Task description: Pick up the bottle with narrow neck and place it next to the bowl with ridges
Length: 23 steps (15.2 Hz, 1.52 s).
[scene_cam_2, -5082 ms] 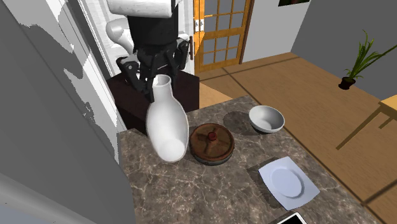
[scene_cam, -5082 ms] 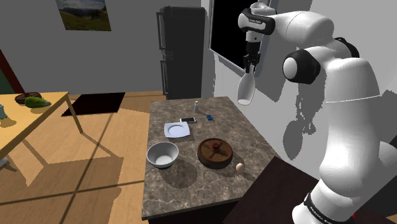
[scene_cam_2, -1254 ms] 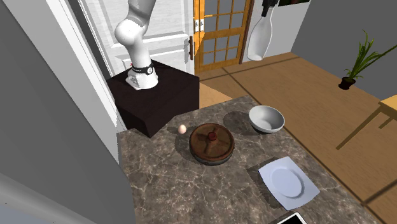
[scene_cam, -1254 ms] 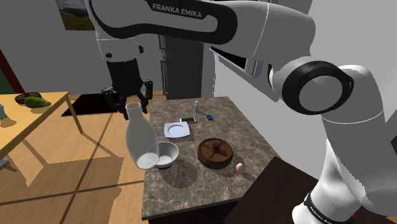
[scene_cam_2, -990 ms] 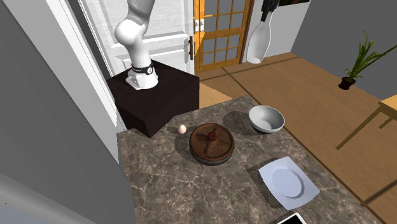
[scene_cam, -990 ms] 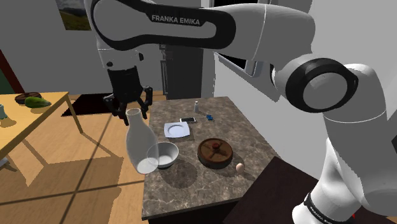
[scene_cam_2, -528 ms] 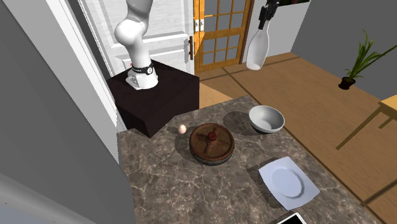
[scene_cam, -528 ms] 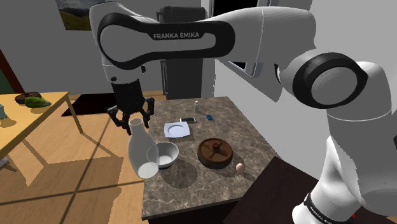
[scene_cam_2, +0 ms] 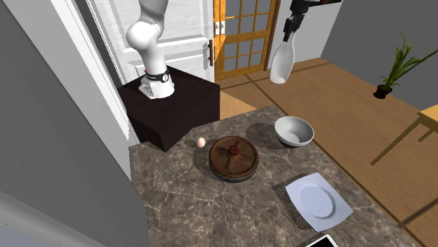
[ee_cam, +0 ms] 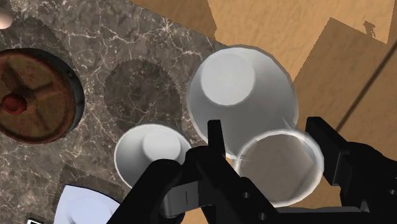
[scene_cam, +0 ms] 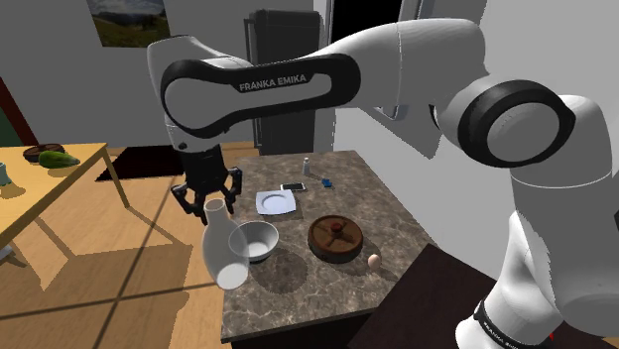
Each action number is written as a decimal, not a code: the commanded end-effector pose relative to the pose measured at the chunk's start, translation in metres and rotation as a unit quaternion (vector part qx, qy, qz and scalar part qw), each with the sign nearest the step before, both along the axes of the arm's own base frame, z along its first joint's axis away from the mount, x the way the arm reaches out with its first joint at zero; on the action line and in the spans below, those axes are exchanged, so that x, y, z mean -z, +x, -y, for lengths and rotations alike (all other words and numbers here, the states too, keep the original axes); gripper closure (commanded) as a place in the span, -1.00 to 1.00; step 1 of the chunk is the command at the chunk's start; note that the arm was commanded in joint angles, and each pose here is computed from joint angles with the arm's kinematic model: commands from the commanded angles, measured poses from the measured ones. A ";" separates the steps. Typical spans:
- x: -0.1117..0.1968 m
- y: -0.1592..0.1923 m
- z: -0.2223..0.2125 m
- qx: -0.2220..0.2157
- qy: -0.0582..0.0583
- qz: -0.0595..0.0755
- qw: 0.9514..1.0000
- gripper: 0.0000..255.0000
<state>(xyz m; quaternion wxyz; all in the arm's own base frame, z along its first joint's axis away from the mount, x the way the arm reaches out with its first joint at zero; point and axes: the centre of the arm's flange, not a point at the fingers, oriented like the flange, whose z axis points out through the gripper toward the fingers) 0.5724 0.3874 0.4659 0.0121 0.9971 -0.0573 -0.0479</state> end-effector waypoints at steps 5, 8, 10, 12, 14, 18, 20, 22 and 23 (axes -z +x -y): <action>0.032 0.000 0.000 0.000 0.000 0.001 1.000 1.00; 0.048 0.000 0.000 0.000 0.000 0.001 1.000 1.00; 0.059 0.000 0.000 0.000 0.000 0.001 1.000 1.00; 0.069 0.000 0.000 0.000 0.000 0.001 1.000 1.00; 0.080 0.000 0.000 0.000 0.000 0.001 1.000 1.00; 0.101 0.000 0.000 0.000 0.000 0.001 1.000 1.00; 0.111 0.000 0.000 0.000 0.000 0.001 1.000 1.00; 0.122 0.000 0.000 0.000 0.000 0.001 1.000 1.00; 0.127 0.000 0.000 0.000 0.000 0.001 1.000 1.00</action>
